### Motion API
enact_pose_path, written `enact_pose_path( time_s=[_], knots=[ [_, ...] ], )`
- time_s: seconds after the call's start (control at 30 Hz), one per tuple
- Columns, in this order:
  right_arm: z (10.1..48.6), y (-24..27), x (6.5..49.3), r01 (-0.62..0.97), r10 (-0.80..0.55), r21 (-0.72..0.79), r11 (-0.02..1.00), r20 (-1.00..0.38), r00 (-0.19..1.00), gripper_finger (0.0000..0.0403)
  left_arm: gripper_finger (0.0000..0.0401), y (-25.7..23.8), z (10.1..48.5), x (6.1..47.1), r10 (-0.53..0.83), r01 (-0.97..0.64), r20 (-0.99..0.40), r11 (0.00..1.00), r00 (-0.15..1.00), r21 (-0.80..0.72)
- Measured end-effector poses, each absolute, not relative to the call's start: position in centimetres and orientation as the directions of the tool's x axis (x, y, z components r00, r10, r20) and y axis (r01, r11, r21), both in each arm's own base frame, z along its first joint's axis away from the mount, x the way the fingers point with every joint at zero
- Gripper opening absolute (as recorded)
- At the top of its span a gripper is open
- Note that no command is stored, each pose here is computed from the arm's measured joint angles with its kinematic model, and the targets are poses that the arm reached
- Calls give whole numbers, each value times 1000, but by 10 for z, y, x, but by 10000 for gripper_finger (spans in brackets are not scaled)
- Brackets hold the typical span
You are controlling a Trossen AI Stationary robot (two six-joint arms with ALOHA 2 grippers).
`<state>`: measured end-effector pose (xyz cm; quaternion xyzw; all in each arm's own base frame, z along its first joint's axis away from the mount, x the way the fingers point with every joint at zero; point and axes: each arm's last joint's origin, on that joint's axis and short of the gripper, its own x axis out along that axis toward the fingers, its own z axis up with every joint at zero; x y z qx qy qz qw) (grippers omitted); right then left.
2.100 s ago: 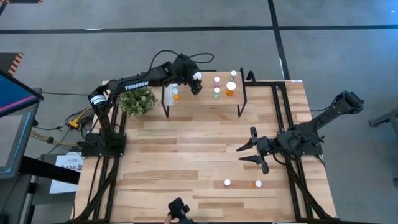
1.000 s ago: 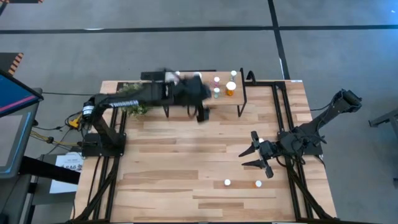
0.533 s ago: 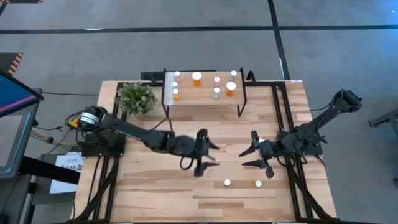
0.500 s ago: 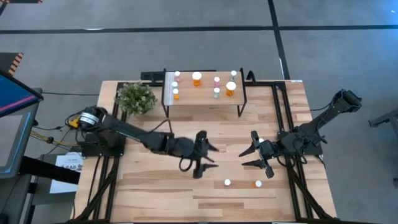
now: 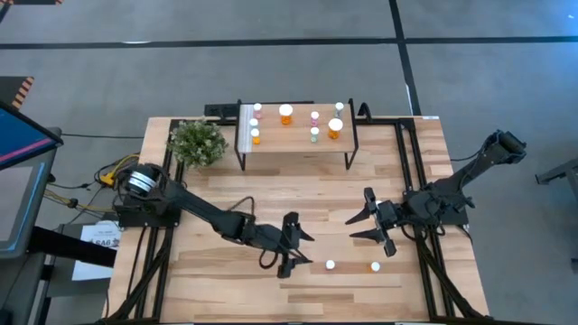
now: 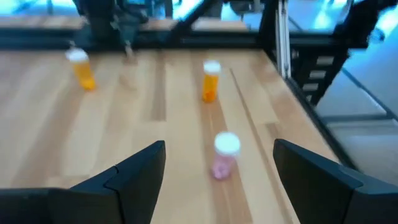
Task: Pick and place medicine bottles onto shelf by color
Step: Put the pink pill bottle on the shelf
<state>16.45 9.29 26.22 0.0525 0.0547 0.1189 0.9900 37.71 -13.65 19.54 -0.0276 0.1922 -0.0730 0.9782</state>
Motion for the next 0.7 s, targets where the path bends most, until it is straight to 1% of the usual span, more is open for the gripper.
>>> enact_pose_path(
  time_s=[0.1, 0.3, 0.4, 0.57, 0.7],
  knots=[
    [262, 93, 164, -232, 243, 117, 966, -95, 965, 182, 286, -142, 176, 390, -160, 139, -400, 987, 902, -80],
    [262, 93, 164, -231, 243, 116, 966, -101, 965, 178, 286, -152, 150, 416, -156, 142, -432, 988, 888, -65],
    [261, 93, 164, -231, 243, 114, 966, -105, 964, 178, 286, -158, 135, 428, -181, 172, -457, 983, 871, -62],
    [261, 93, 164, -231, 243, 115, 966, -105, 964, 182, 286, -166, 121, 447, -202, 185, -453, 979, 868, -83],
    [261, 93, 164, -230, 243, 114, 966, -107, 964, 180, 286, -168, 118, 451, -200, 181, -463, 980, 863, -86]
  ],
)
